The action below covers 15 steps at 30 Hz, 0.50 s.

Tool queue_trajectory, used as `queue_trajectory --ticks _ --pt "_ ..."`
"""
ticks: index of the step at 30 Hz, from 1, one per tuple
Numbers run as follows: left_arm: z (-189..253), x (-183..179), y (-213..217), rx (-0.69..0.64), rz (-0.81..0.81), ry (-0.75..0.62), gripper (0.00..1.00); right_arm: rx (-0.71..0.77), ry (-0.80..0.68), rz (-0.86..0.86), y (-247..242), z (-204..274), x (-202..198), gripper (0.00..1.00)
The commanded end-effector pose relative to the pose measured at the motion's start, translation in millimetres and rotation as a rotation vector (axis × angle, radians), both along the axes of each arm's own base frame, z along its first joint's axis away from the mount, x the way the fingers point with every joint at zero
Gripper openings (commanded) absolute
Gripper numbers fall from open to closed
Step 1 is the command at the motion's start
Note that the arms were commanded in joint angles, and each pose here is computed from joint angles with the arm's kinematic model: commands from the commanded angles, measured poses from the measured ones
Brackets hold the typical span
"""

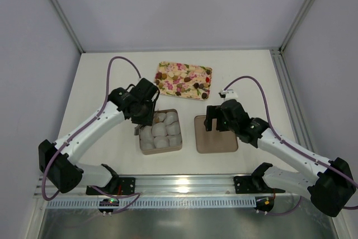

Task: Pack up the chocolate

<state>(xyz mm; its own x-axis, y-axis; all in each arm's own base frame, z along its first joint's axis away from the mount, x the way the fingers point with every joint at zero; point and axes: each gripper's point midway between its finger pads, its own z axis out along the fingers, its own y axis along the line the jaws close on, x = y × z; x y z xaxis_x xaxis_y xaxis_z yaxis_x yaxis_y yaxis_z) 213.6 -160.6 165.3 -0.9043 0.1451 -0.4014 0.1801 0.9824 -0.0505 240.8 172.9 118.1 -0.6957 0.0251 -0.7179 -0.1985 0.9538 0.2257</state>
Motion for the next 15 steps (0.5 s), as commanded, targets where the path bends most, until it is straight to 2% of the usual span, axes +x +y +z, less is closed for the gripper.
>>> queue_trajectory --ticks 1,9,15 --pt "1.7 7.7 -4.3 -0.009 0.003 -0.032 0.35 0.037 -0.053 -0.021 4.8 18.1 11.8 0.99" --pt "9.0 7.9 -4.8 -0.014 -0.005 -0.038 0.37 0.032 -0.051 -0.019 4.5 16.5 11.7 1.0" --pt "46.4 13.5 -19.4 -0.101 -0.032 -0.087 0.38 0.042 -0.056 -0.012 6.7 20.8 12.4 1.0"
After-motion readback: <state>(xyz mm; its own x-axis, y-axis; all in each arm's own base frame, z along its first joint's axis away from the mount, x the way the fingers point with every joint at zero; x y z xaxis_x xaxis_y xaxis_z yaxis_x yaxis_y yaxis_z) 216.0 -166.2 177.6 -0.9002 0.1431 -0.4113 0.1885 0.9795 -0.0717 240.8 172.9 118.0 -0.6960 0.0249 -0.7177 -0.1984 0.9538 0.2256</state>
